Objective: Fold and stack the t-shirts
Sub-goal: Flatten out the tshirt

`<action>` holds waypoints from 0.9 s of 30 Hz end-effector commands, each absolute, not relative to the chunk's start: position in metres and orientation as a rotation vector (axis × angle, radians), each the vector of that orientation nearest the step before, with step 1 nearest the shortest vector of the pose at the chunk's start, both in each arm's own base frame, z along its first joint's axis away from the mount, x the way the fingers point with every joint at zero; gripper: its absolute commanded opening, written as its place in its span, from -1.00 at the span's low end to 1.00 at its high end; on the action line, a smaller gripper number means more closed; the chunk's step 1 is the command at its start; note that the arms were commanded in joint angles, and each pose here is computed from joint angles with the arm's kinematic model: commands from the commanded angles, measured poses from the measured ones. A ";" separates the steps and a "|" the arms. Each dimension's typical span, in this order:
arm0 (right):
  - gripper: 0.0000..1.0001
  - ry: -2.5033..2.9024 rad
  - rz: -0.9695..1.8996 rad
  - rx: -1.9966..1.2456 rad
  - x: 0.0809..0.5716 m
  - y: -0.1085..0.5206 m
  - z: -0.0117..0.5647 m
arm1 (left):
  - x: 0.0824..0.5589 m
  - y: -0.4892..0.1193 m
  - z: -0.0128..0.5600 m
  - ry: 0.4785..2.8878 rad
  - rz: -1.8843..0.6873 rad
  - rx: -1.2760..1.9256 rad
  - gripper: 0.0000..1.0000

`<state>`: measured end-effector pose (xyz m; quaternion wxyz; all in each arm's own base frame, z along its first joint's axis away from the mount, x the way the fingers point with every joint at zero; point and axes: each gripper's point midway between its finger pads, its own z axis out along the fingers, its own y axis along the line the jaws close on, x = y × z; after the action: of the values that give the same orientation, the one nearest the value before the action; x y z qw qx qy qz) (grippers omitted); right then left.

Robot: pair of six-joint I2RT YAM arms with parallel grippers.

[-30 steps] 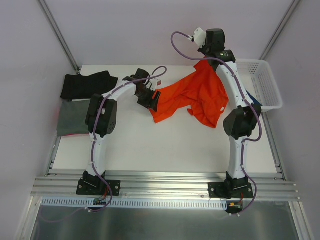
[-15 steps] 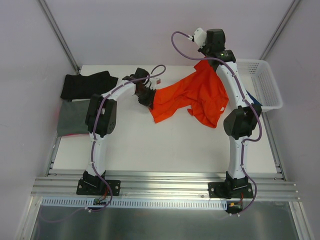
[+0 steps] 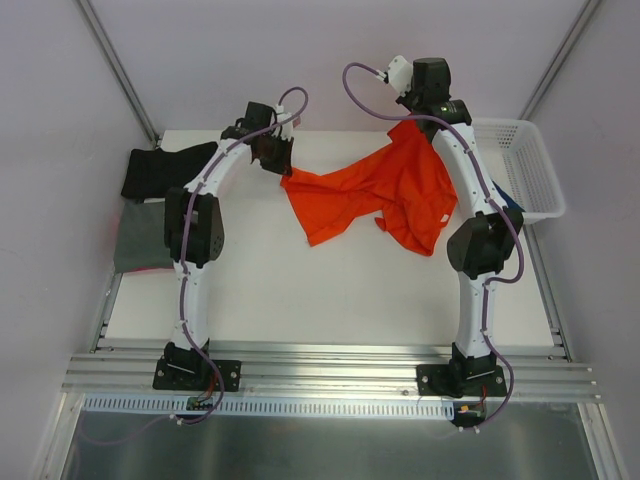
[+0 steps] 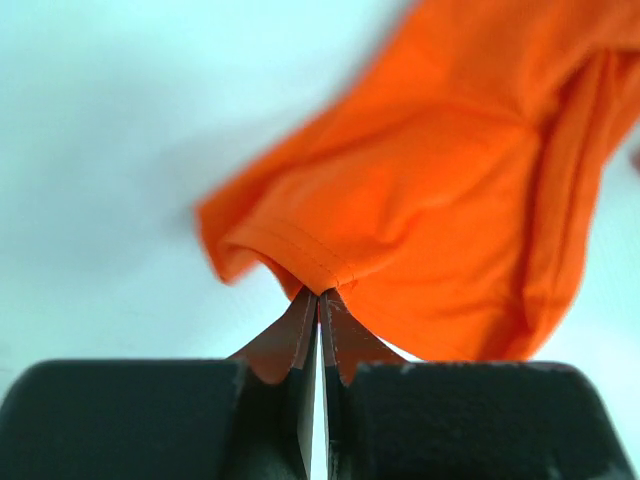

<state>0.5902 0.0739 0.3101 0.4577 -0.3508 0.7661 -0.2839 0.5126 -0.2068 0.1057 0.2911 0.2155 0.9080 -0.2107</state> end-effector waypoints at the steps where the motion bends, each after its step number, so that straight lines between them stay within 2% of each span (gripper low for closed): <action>1: -0.99 1.838 -0.733 -0.819 0.586 0.073 0.338 | 0.547 -0.191 0.100 2.374 -0.464 0.576 -1.00; 5: -0.99 1.835 -0.736 -0.836 0.585 0.078 0.336 | 0.581 -0.184 0.094 2.338 -0.409 0.531 -0.97; 6: -0.99 1.834 -0.739 -0.839 0.584 0.080 0.336 | 0.578 -0.185 0.089 2.354 -0.433 0.530 -0.07; 7: -0.99 1.835 -0.740 -0.846 0.584 0.081 0.334 | 0.579 -0.187 0.090 2.354 -0.441 0.502 0.36; 8: -0.99 1.833 -0.741 -0.847 0.583 0.081 0.335 | 0.580 -0.188 0.093 2.349 -0.447 0.490 0.62; 10: -0.99 1.831 -0.746 -0.849 0.583 0.083 0.336 | 0.579 -0.190 0.105 2.338 -0.462 0.470 0.81; 12: -0.99 1.827 -0.755 -0.850 0.582 0.084 0.338 | 0.571 -0.188 0.111 2.354 -0.470 0.442 0.81; 14: -0.99 1.824 -0.762 -0.848 0.582 0.084 0.339 | 0.561 -0.182 0.124 2.372 -0.475 0.384 0.73; 15: -0.99 1.827 -0.766 -0.848 0.583 0.084 0.338 | 0.556 -0.179 0.129 2.376 -0.483 0.374 0.66; 16: -0.99 1.826 -0.769 -0.849 0.583 0.085 0.338 | 0.550 -0.177 0.148 2.362 -0.510 0.336 0.47; 20: -0.99 1.825 -0.770 -0.860 0.584 0.091 0.334 | 0.538 -0.175 0.177 2.327 -0.585 0.323 0.28; 23: -0.99 1.822 -0.767 -0.868 0.586 0.097 0.331 | 0.543 -0.171 0.194 2.288 -0.575 0.317 0.27; 27: -0.99 1.811 -0.762 -0.884 0.587 0.105 0.330 | 0.545 -0.173 0.185 2.299 -0.596 0.325 0.26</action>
<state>0.5853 0.0976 0.3090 0.4504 -0.3709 0.7556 -0.2978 0.5473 -0.1693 0.1612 0.3505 0.1272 0.9039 -0.2096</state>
